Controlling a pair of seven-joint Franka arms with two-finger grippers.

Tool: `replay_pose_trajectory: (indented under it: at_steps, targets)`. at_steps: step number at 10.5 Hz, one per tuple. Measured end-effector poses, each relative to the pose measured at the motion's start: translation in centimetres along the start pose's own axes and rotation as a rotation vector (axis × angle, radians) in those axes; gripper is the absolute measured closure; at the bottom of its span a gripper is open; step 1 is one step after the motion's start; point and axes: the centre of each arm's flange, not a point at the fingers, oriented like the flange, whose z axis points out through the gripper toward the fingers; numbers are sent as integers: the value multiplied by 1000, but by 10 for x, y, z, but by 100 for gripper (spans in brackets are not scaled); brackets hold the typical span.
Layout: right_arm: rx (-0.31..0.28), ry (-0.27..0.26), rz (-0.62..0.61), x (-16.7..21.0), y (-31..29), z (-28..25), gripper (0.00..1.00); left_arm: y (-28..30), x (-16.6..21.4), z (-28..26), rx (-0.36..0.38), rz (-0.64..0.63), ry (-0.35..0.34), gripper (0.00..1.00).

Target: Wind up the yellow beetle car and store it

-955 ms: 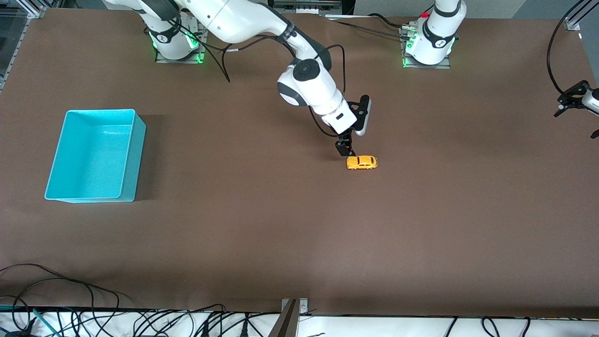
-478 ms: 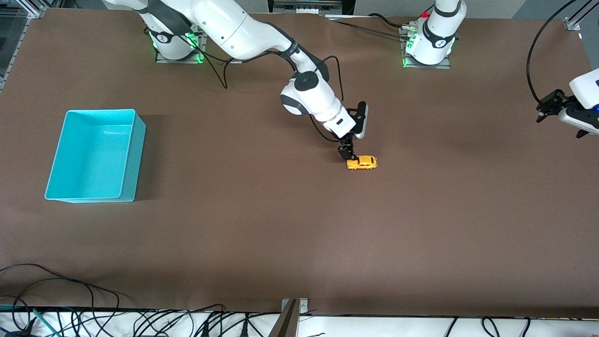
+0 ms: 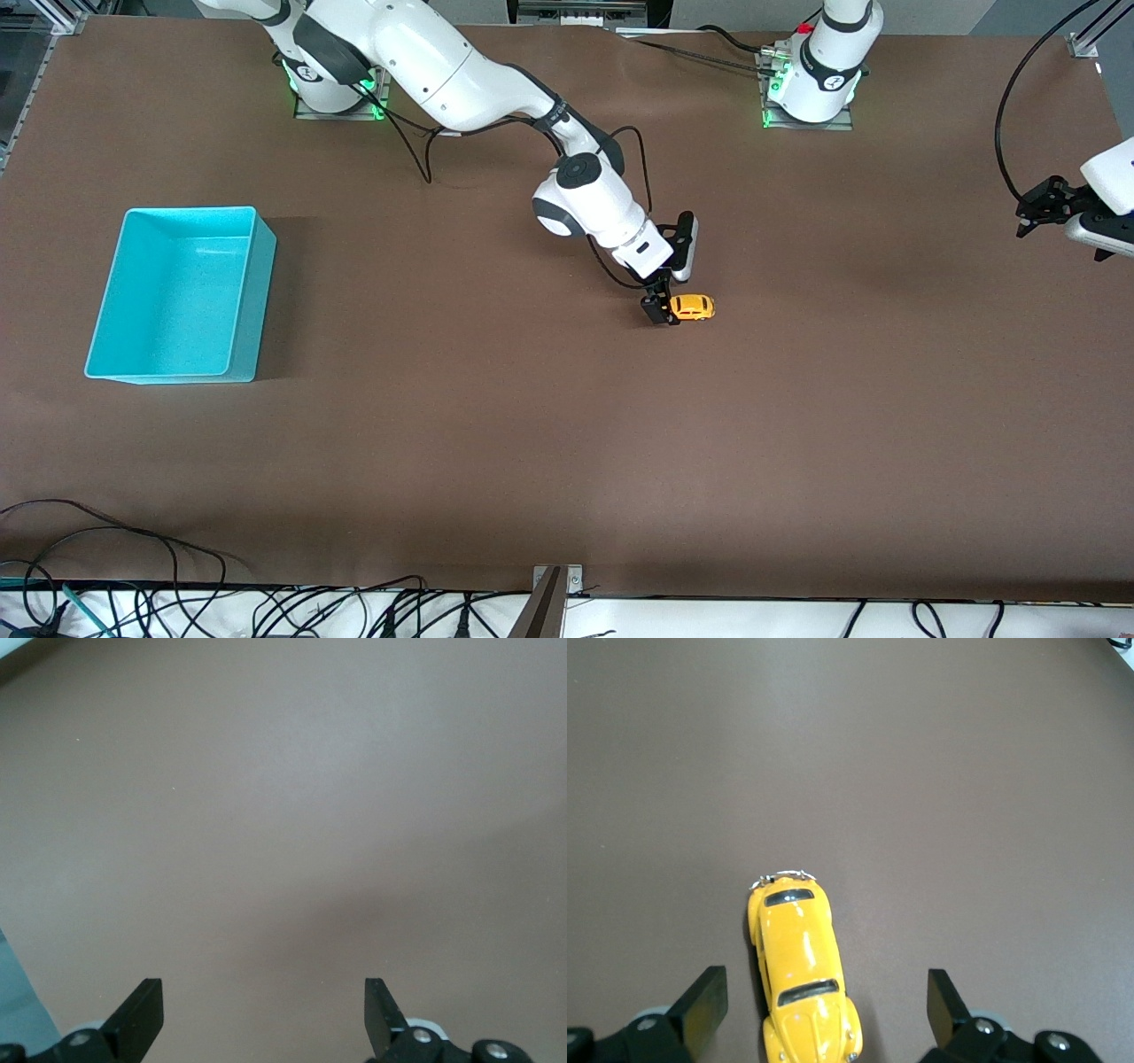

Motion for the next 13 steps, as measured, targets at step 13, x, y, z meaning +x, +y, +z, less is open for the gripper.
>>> replay_pose_trajectory:
  at_steps: [13]
  targets:
    - [-3,10,-6,-13,-12,21,0,71,19,-72,-171,-273,-87,0]
